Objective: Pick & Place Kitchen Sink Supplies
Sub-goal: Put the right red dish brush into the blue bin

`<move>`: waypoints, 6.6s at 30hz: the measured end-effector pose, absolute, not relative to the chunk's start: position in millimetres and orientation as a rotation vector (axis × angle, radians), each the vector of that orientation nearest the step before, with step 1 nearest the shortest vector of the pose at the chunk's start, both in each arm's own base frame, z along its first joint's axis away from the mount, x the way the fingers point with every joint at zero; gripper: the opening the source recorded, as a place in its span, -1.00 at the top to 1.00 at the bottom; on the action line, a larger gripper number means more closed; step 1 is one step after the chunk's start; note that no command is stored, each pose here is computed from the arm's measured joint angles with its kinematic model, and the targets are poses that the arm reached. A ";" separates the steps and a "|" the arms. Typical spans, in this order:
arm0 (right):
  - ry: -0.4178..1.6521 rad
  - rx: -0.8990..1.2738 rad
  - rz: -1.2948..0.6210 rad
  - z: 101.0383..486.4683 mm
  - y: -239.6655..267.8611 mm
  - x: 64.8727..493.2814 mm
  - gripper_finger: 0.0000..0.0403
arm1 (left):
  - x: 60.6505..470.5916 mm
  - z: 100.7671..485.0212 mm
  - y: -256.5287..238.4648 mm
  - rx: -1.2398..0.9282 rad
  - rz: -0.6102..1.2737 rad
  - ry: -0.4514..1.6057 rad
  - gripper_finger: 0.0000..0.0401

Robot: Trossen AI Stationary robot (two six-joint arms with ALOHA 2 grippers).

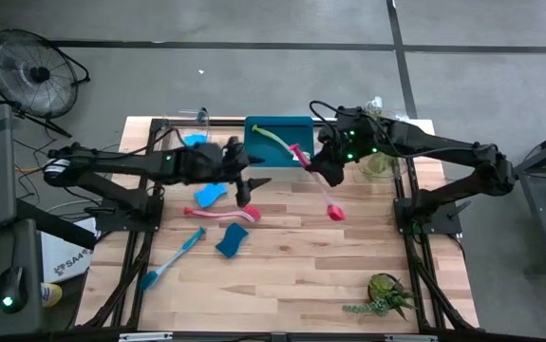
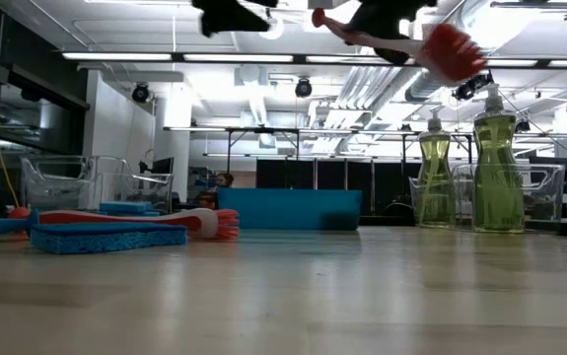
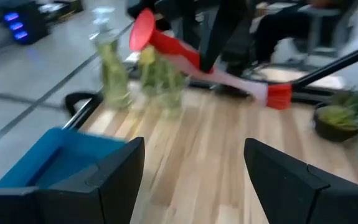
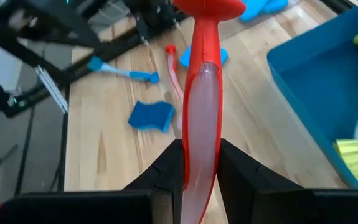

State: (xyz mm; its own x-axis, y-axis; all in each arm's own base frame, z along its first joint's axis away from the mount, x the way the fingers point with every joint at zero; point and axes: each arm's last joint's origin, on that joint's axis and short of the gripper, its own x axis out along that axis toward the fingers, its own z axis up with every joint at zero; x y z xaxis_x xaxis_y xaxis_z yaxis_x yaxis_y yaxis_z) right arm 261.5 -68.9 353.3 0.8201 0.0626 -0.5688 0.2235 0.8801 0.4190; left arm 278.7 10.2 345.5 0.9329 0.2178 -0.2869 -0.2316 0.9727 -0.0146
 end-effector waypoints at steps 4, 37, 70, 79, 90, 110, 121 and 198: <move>0.669 0.476 -0.091 354.3 -64.9 248.1 0.67 | 289.9 340.8 29.2 -0.046 0.140 0.265 -0.35; 0.606 0.350 -0.210 337.9 -58.5 290.1 0.67 | 324.3 311.9 122.4 -0.147 -0.212 0.066 -0.35; 0.497 0.363 -0.241 337.3 -63.0 307.5 0.67 | 324.0 322.2 122.9 -0.129 -0.239 -0.030 0.49; 0.494 0.318 -0.231 338.5 -63.2 307.5 0.67 | 323.7 326.4 122.1 -0.161 -0.259 -0.061 0.72; 0.500 0.300 -0.179 338.7 -62.1 307.5 0.55 | 326.1 329.0 115.4 -0.151 -0.269 -0.086 0.80; 0.519 0.327 -0.256 361.9 -57.5 265.1 0.35 | 327.3 330.1 117.9 -0.044 -0.123 -0.119 0.81; 0.457 0.351 -0.413 391.6 -47.9 204.9 0.35 | 311.3 330.4 156.3 0.016 0.038 -0.126 0.81; 0.449 0.397 -0.683 392.2 -41.8 179.8 0.35 | 282.8 242.0 267.1 -0.941 0.639 -0.073 0.81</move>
